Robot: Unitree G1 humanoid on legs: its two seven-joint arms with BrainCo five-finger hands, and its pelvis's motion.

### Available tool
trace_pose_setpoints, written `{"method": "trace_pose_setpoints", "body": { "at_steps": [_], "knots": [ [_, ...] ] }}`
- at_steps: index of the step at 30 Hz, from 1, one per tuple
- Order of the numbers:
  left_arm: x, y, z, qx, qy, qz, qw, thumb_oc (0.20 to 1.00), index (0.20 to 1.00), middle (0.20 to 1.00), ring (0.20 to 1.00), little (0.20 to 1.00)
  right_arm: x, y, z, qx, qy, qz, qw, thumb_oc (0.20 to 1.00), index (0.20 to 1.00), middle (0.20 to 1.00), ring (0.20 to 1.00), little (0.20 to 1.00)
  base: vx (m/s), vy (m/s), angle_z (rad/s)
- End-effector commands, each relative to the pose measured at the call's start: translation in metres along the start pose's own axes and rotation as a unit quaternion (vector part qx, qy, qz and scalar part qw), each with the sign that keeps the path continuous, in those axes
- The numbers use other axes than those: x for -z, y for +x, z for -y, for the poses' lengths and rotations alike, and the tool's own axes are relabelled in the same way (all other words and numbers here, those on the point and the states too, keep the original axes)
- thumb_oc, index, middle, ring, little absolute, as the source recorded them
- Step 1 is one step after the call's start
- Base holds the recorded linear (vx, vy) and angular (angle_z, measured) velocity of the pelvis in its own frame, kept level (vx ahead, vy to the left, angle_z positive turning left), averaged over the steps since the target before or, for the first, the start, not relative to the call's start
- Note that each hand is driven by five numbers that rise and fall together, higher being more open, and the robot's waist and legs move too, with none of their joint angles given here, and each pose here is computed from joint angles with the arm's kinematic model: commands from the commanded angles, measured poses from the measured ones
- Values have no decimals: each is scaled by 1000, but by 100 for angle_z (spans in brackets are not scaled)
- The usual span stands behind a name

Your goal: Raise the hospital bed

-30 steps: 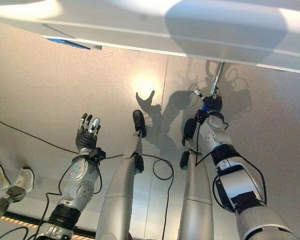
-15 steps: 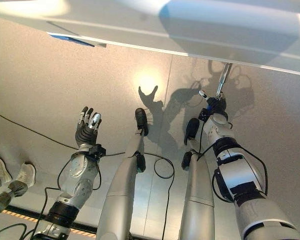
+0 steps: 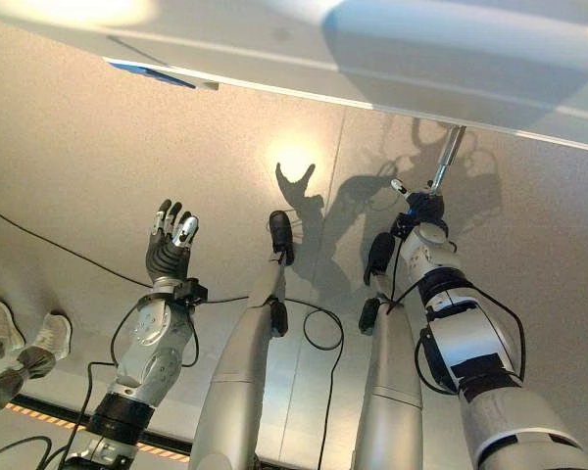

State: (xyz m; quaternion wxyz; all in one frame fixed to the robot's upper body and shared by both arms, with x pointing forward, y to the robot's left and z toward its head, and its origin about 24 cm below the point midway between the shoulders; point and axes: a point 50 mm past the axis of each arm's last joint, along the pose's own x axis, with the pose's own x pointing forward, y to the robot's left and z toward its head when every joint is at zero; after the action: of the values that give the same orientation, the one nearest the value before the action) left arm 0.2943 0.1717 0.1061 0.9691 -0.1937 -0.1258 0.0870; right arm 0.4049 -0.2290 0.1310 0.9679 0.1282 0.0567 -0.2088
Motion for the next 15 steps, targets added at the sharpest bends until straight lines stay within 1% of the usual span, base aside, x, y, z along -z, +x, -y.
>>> {"method": "trace_pose_setpoints", "body": {
  "at_steps": [1,10,11,12,13,14,15],
  "knots": [
    [-20,-2,7,27,16,55,998,1000,1000,1000,1000,1000,3,1,11,13,-14,-7,1000,1000,1000,1000,1000,1000,0,0,0],
    [-23,-2,8,25,15,60,998,1000,1000,1000,1000,1000,17,-1,10,7,-29,-25,999,1000,1000,1000,1000,1000,0,0,0],
    [-23,-1,8,24,15,61,998,1000,1000,1000,1000,1000,19,-1,11,9,-32,-29,999,887,887,887,887,887,0,0,0],
    [-23,-1,8,23,15,61,998,1000,1000,1000,1000,1000,21,-1,11,10,-38,-32,999,642,642,642,642,642,0,0,0],
    [-23,-1,8,23,15,62,998,1000,1000,1000,1000,1000,23,-2,11,10,-42,-35,998,533,533,533,533,533,0,0,0],
    [-23,-1,8,23,15,62,998,1000,1000,1000,1000,1000,25,-2,11,11,-46,-38,998,282,282,282,282,282,0,0,0],
    [-23,-1,9,24,15,62,998,1000,1000,1000,1000,1000,32,-3,13,13,-56,-47,997,200,200,200,200,200,0,0,0]
  ]
}}
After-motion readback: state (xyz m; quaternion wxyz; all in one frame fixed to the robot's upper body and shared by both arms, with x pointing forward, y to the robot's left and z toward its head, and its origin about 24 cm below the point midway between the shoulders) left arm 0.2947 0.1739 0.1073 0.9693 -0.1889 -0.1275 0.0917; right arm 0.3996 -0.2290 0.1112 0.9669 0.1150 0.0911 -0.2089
